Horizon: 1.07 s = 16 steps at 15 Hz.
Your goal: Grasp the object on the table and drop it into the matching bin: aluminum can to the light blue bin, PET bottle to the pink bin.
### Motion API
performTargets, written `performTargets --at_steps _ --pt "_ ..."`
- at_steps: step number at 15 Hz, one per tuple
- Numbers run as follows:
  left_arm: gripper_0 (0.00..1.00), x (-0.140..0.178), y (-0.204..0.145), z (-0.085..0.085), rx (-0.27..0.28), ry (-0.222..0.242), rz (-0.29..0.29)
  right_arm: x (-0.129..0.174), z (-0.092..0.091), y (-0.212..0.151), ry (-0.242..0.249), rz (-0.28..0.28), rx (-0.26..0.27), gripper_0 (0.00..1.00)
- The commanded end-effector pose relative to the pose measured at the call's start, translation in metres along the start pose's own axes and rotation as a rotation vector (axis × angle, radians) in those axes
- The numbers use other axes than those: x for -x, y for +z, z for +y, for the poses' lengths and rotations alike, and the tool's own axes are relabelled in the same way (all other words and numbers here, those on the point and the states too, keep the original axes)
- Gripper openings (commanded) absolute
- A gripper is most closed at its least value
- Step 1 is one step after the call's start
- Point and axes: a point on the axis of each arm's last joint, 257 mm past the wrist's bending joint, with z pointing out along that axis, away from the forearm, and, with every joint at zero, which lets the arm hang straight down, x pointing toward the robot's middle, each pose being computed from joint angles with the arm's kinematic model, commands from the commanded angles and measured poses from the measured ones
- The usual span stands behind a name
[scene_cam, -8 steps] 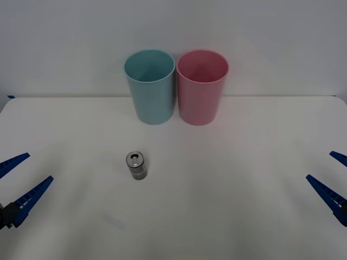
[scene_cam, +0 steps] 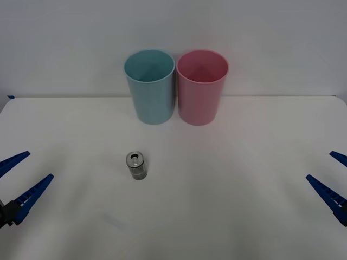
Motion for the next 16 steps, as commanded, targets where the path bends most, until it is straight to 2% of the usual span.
performTargets --at_steps 1,3,6,10,12,14,16 --pt "1.00 -0.006 -0.005 0.000 0.011 0.001 0.013 0.000 0.000 0.000 0.000 0.000 0.000 1.00" --pt "1.00 -0.013 -0.007 -0.002 0.016 -0.002 0.028 0.000 0.000 0.000 0.000 0.000 0.000 1.00" --pt "1.00 -0.032 -0.010 -0.001 0.033 0.008 0.092 0.000 0.000 0.000 0.000 0.000 0.000 1.00" --pt "1.00 -0.053 -0.004 -0.011 0.020 -0.036 0.115 0.000 0.000 0.000 0.000 0.000 0.000 1.00" --pt "1.00 -0.062 0.002 -0.017 0.011 -0.043 0.129 0.000 0.000 0.000 0.000 0.000 0.000 1.00" --pt "1.00 -0.069 0.007 -0.022 0.004 -0.042 0.138 0.000 0.000 0.000 0.000 0.000 0.000 1.00" --pt "1.00 -0.079 0.014 -0.025 -0.003 -0.004 0.161 0.000 0.000 0.000 0.000 0.000 0.000 1.00"
